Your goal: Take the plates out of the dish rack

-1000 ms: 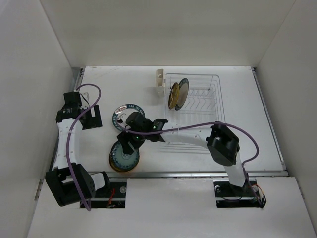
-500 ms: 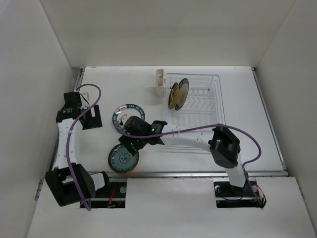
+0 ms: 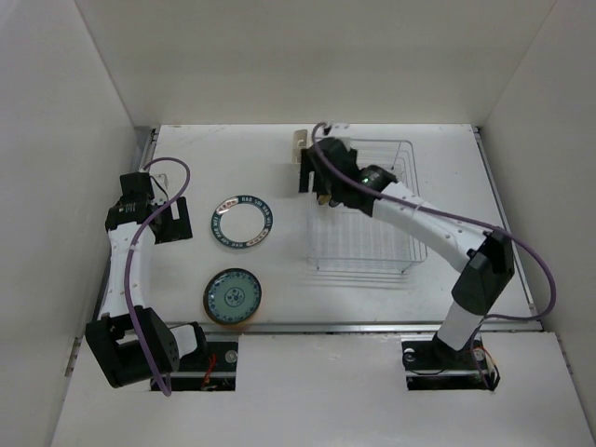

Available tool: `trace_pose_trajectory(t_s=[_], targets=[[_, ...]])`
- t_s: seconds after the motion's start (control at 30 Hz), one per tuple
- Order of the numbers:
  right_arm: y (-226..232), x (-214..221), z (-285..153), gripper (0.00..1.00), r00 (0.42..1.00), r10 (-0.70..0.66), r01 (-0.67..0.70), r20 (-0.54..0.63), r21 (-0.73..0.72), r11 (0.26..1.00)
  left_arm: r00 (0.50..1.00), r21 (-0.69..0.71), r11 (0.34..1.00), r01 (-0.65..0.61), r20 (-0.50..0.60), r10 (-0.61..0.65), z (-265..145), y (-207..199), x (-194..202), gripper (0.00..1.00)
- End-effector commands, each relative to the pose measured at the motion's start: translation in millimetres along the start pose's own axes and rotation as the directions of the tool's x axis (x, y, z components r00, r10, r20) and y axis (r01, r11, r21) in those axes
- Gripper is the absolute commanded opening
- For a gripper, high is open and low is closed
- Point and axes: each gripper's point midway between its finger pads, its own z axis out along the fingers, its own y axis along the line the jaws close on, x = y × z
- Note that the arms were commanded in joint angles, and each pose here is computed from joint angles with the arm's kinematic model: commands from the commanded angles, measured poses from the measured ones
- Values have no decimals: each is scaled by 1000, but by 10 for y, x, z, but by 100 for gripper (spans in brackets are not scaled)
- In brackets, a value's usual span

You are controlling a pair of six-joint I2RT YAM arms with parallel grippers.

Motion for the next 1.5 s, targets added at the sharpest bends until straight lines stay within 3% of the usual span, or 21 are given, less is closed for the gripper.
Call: trace_pose_trajectory(t_s=[0.0,0.1,0.37,0.6,0.63,0.87,1.07,1.2,1.3,1.47], targets=[[-750,-685,-173,86,956,206,-249,207,210,945,1000,7,1000,-5,19,5,-30,-4,9,89],[-1167,-866,-136,83,933,221,-310,283,324,894,1000,7,1000,-5,10,5,-10,-5,18,89],[-1707,-654,450,74,945,256,-323,204,452,832,1000,7,1000,-5,1,5,11,-5,27,89],[-1819,-368,768,45,949,283,-314,138,477,821,1000,7,1000,-5,1,5,11,-5,27,89],[-1825,-335,790,36,949,283,-313,136,478,821,1000,7,1000,-5,1,5,11,-5,27,89],[-1802,-461,668,0,949,268,-314,164,445,839,1000,7,1000,-5,1,5,11,-5,27,89],[-1945,-880,13,0,939,150,-311,310,574,757,1000,7,1000,-5,1,5,11,-5,27,89],[-2015,-1192,-575,0,897,89,-368,433,619,693,1000,7,1000,-5,1,5,11,-5,27,89],[-1939,-1412,-986,0,858,62,-404,510,597,693,1000,7,1000,-5,1,5,11,-5,27,89],[-1621,-1505,-1276,0,837,9,-383,547,573,724,1000,7,1000,-5,1,5,11,-5,27,89]])
